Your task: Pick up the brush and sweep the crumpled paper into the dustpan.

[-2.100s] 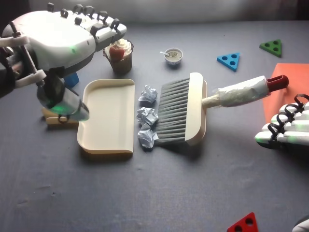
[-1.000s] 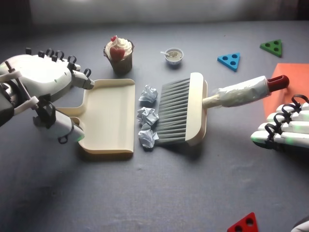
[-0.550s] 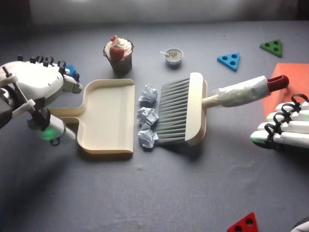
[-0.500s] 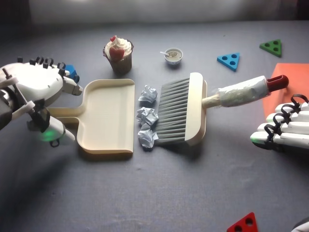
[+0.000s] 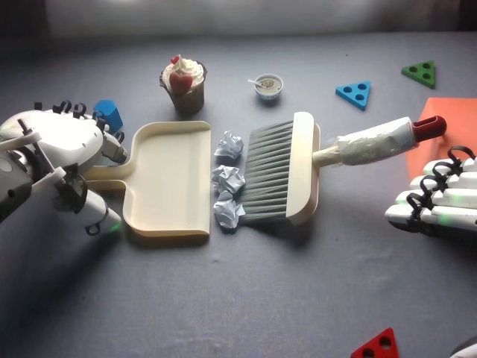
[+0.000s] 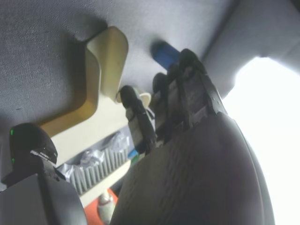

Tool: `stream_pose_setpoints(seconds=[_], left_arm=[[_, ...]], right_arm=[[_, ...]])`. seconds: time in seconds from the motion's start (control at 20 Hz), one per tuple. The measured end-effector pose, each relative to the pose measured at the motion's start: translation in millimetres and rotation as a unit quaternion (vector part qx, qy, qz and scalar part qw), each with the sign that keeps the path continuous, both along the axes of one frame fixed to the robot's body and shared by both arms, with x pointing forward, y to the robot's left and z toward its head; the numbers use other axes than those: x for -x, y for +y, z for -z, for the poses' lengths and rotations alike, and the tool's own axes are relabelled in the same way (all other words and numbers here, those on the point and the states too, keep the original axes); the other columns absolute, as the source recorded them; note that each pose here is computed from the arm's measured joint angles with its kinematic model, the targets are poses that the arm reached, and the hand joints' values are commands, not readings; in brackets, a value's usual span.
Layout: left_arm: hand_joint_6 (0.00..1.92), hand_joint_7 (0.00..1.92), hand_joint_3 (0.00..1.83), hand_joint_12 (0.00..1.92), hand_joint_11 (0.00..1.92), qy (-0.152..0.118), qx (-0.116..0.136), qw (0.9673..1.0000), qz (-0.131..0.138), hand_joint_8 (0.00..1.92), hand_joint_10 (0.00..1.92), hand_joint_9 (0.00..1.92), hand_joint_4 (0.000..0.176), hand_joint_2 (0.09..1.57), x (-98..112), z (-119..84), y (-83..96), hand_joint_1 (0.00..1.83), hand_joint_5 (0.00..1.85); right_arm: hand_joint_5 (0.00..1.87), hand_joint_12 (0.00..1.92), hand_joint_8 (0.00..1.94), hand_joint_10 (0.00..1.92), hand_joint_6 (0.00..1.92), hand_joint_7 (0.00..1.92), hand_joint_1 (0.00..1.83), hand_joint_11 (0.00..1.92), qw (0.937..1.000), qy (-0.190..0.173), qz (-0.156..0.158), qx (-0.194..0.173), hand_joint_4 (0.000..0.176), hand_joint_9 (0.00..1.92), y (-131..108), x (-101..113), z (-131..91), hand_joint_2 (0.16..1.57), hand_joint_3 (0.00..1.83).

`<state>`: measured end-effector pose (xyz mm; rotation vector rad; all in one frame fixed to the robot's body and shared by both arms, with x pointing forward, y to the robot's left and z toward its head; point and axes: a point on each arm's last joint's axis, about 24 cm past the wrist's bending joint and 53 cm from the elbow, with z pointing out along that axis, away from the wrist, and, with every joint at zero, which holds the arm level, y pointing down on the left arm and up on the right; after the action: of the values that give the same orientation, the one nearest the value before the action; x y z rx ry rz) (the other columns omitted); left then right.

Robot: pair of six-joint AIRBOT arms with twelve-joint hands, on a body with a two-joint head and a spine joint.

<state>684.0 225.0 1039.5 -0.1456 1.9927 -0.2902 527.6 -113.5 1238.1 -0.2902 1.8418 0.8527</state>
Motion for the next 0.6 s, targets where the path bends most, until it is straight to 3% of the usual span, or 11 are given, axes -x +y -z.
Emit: stream_pose_setpoints(seconds=[0.15,0.25,0.4,0.55,0.6], left_arm=[[0.02,0.31,0.00,0.04,0.23,0.001,0.000,1.0000,0.000,0.00,0.01,0.21,0.083,0.98,-1.0,4.0,-1.9,0.84,0.70],[0.03,0.32,0.00,0.03,0.23,-0.004,-0.002,1.0000,-0.001,0.00,0.00,0.21,0.082,0.98,-2.5,3.3,-2.6,0.86,0.75],[0.02,0.31,0.01,0.03,0.23,-0.006,-0.002,1.0000,-0.001,0.00,0.01,0.21,0.065,1.00,-3.6,3.0,-2.8,0.91,0.83],[0.01,0.31,0.00,0.04,0.28,-0.009,0.000,1.0000,-0.003,0.00,0.00,0.26,0.023,1.02,-4.7,1.1,-3.6,1.00,0.96],[0.47,0.40,0.02,0.06,0.38,-0.010,0.000,1.0000,-0.002,0.00,0.00,0.35,0.000,1.02,-5.0,0.5,-4.2,1.12,1.15]], right_arm=[[0.05,0.01,0.00,0.01,0.00,0.06,0.00,0.07,1.0000,0.000,0.000,0.000,0.000,0.06,-0.1,0.0,0.0,0.92,0.00],[0.04,0.01,0.00,0.00,0.00,0.05,0.00,0.06,1.0000,0.000,0.000,0.000,0.000,0.05,0.0,0.0,0.0,0.92,0.00],[0.06,0.01,0.00,0.00,0.01,0.06,0.00,0.07,1.0000,0.000,0.000,0.000,0.000,0.06,0.0,0.0,0.0,0.92,0.00],[0.06,0.00,0.00,0.00,0.00,0.06,0.00,0.05,1.0000,0.000,0.000,0.000,0.000,0.05,0.0,0.0,0.0,0.92,0.00],[0.07,0.01,0.00,0.00,0.01,0.07,0.00,0.07,1.0000,0.000,0.000,0.000,0.000,0.06,0.0,0.0,0.0,0.92,0.00]])
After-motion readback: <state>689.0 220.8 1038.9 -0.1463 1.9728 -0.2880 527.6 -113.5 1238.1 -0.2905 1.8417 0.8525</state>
